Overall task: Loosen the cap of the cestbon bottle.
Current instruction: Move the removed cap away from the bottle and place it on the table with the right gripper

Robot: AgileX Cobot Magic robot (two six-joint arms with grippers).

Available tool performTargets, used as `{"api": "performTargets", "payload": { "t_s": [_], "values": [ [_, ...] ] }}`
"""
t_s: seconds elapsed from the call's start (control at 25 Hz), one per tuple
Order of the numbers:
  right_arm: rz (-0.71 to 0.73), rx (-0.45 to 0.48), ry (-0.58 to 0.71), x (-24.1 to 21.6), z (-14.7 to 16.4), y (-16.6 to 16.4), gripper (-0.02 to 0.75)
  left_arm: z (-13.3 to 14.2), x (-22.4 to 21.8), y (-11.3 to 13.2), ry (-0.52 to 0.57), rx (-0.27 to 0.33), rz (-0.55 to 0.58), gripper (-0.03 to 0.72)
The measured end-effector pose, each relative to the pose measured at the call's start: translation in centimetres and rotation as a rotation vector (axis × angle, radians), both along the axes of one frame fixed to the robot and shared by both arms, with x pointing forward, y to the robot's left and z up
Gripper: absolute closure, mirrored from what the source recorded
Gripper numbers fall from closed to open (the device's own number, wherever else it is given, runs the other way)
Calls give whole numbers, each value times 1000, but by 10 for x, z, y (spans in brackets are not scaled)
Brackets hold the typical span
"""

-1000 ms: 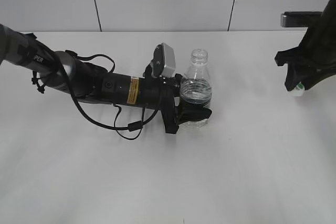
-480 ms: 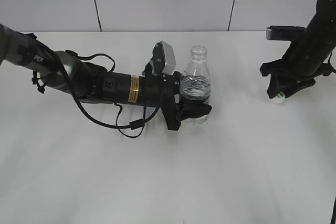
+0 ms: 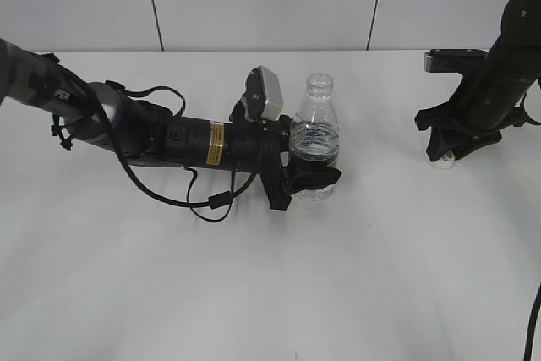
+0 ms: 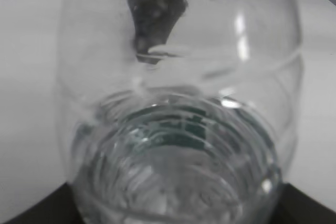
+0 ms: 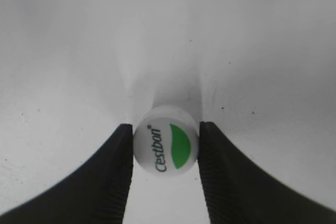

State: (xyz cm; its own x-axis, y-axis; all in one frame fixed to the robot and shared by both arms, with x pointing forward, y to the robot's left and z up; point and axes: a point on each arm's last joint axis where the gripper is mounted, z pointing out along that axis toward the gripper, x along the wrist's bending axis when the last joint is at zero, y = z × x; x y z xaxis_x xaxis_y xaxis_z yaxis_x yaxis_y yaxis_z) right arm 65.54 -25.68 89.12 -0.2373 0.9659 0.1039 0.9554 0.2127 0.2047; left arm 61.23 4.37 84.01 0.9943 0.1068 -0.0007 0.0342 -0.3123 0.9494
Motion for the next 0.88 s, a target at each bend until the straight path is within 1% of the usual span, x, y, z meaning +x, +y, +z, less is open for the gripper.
{"api": "performTargets", "payload": {
  "t_s": [0.08, 0.16, 0.24, 0.32, 0.36, 0.44, 0.48, 0.56, 0.64, 0.76, 0.88],
  "values": [
    [7, -1, 0, 0, 0, 0, 379, 0, 0, 0, 0, 0, 1, 286],
    [11, -1, 4, -1, 0, 0, 302, 0, 0, 0, 0, 0, 1, 286],
    [14, -1, 4, -1, 0, 0, 242, 0, 0, 0, 0, 0, 1, 286],
    [17, -1, 3, -1, 0, 0, 206, 0, 0, 0, 0, 0, 0, 286],
    [18, -2, 3, -1, 0, 0, 198, 0, 0, 0, -1, 2, -2, 286],
    [17, 0, -3, 0, 2, 0, 190, 0, 0, 0, -2, 3, -2, 252],
    [18, 0, -8, 0, 4, 0, 188, -1, 0, 0, -3, 10, 0, 222],
    [18, 1, -23, 0, 11, 0, 188, -3, 1, 1, -8, 33, 5, 127],
    [20, 2, -37, -1, 18, 0, 187, -4, 2, 4, -12, 46, 5, 83],
    [28, 2, -58, -2, 28, 0, 185, -6, 3, 10, -10, 67, -7, 69],
    [47, 2, -71, -5, 42, 0, 184, -5, 5, 23, 32, 61, -34, 75]
  ]
}}
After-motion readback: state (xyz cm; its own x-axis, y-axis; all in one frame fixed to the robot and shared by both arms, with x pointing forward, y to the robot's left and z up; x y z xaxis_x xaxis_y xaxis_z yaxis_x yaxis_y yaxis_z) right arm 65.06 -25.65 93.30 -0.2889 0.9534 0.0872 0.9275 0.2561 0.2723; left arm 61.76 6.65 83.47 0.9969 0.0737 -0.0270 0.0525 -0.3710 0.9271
